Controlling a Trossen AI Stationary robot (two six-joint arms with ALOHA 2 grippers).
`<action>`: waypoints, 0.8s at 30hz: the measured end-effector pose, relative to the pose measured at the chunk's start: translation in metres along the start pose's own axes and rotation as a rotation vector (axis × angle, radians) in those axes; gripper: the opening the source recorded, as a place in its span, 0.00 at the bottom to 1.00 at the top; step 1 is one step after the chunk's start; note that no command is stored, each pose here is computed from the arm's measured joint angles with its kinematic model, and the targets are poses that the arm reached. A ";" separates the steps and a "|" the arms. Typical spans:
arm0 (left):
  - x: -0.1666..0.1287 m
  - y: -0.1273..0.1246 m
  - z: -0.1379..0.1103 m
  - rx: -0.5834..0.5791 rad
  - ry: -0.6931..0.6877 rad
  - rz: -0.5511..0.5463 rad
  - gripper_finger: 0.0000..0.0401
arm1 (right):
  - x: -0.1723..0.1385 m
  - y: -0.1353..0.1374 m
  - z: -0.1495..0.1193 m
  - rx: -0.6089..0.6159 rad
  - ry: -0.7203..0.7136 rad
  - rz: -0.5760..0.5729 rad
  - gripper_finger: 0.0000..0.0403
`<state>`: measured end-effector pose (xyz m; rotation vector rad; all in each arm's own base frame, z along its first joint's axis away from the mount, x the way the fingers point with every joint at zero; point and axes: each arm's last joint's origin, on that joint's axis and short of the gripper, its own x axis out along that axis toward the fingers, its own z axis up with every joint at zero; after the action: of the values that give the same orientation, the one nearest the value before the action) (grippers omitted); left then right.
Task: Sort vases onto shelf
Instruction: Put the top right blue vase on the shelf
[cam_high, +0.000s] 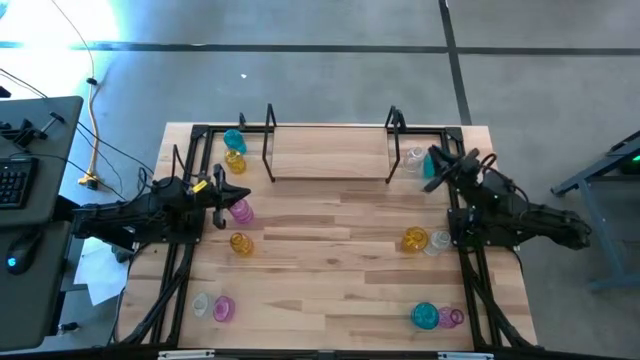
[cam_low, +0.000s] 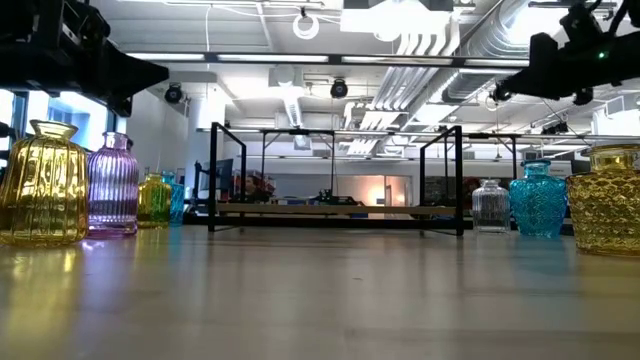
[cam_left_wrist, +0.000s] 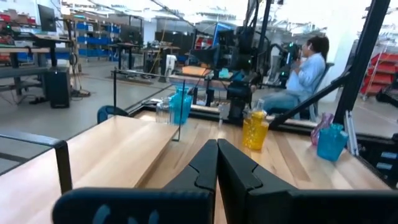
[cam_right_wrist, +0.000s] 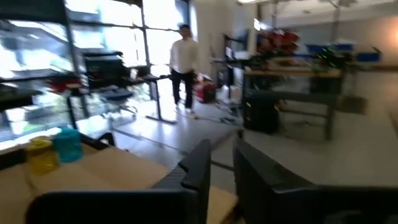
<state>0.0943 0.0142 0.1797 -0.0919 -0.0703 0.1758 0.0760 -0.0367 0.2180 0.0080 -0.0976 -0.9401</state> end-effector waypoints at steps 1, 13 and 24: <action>0.000 0.000 -0.003 -0.001 0.008 0.001 0.00 | -0.001 -0.001 -0.001 0.003 0.026 -0.030 0.18; 0.001 0.001 -0.009 0.000 0.022 -0.001 0.00 | 0.005 -0.002 -0.002 0.123 0.257 -0.238 0.51; 0.001 0.001 -0.008 0.029 0.007 -0.003 0.00 | 0.024 -0.006 0.043 0.160 0.632 -0.411 0.47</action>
<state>0.0962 0.0144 0.1719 -0.0637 -0.0609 0.1732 0.0816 -0.0581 0.2627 0.4858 0.4286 -1.2972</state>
